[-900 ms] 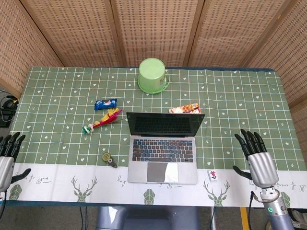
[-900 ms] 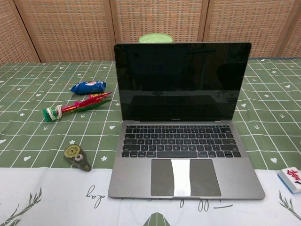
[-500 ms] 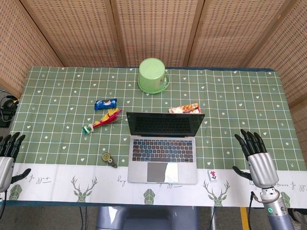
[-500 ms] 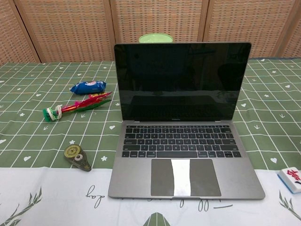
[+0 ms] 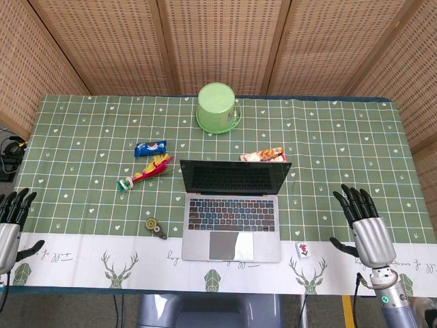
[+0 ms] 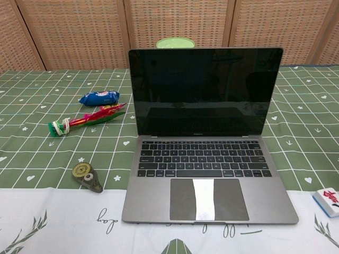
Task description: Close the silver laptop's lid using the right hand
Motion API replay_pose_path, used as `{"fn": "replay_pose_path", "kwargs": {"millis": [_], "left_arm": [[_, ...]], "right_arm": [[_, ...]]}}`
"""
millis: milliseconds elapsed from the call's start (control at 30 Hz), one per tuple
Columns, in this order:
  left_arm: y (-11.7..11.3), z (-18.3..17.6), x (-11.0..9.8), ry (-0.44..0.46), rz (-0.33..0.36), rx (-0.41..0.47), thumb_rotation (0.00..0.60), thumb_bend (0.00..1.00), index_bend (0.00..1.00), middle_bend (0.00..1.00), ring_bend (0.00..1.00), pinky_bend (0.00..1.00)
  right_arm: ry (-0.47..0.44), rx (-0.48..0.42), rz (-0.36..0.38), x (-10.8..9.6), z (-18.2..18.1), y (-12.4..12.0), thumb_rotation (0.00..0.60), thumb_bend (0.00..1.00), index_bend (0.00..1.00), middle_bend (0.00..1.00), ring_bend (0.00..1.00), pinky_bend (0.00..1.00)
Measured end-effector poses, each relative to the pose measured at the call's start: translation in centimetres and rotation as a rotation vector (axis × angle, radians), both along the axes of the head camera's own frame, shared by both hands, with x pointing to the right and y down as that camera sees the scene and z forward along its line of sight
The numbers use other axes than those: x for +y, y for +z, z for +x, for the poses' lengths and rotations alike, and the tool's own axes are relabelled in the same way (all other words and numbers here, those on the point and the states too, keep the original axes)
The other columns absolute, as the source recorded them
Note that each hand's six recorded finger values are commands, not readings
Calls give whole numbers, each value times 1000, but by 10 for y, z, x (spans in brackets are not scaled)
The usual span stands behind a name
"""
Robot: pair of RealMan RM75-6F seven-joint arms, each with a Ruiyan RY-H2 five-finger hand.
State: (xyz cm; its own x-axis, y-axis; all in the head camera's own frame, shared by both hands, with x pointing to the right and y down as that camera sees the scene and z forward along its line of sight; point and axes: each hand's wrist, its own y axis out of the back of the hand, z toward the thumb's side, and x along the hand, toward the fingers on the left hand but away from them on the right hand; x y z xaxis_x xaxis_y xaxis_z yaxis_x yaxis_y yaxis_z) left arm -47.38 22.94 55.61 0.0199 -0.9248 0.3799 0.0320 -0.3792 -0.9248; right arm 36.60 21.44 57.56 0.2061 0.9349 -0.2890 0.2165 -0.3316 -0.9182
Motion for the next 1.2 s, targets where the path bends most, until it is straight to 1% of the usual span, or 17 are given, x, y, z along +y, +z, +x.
{"fn": "replay_pose_path", "kwargs": {"millis": [133, 233, 333, 467, 633, 700, 833, 967, 1067, 1200], "left_arm": [[0, -1, 0, -4, 1, -2, 600, 48, 0, 0, 0, 0], [-1, -3, -2, -13, 4, -4, 600, 49, 0, 0, 0, 0], [-1, -5, -3, -19, 5, -7, 600, 48, 0, 0, 0, 0], [0, -7, -4, -26, 4, -10, 600, 49, 0, 0, 0, 0], [3, -8, -5, -29, -4, -11, 600, 48, 0, 0, 0, 0], [4, -9, -5, -30, -9, -12, 600, 48, 0, 0, 0, 0], [5, -12, -7, -41, -11, -12, 600, 48, 0, 0, 0, 0], [6, -14, -8, -51, -13, -9, 600, 48, 0, 0, 0, 0], [8, -16, -8, -55, -21, -9, 600, 48, 0, 0, 0, 0], [10, -17, -8, -59, -31, -5, 600, 48, 0, 0, 0, 0]], "right_arm": [[0, -13, -5, -1, -1, 1, 600, 194, 47, 0, 0, 0], [11, -53, -4, -7, -4, 0, 600, 195, 48, 0, 0, 0], [25, -109, -9, -18, -8, -1, 600, 212, 48, 0, 0, 0], [46, -173, -29, -36, -13, 1, 600, 315, 47, 0, 0, 0], [83, -255, -64, -62, -20, 5, 600, 506, 48, 0, 0, 0], [104, -309, -87, -71, -24, 6, 600, 561, 48, 0, 0, 0], [160, -451, -163, -87, -35, 12, 600, 642, 48, 0, 0, 0], [228, -614, -291, -103, -51, 25, 600, 696, 52, 0, 0, 0], [272, -708, -370, -112, -62, 34, 600, 725, 58, 0, 0, 0], [287, -765, -431, -121, -78, 46, 600, 731, 77, 0, 0, 0]]}}
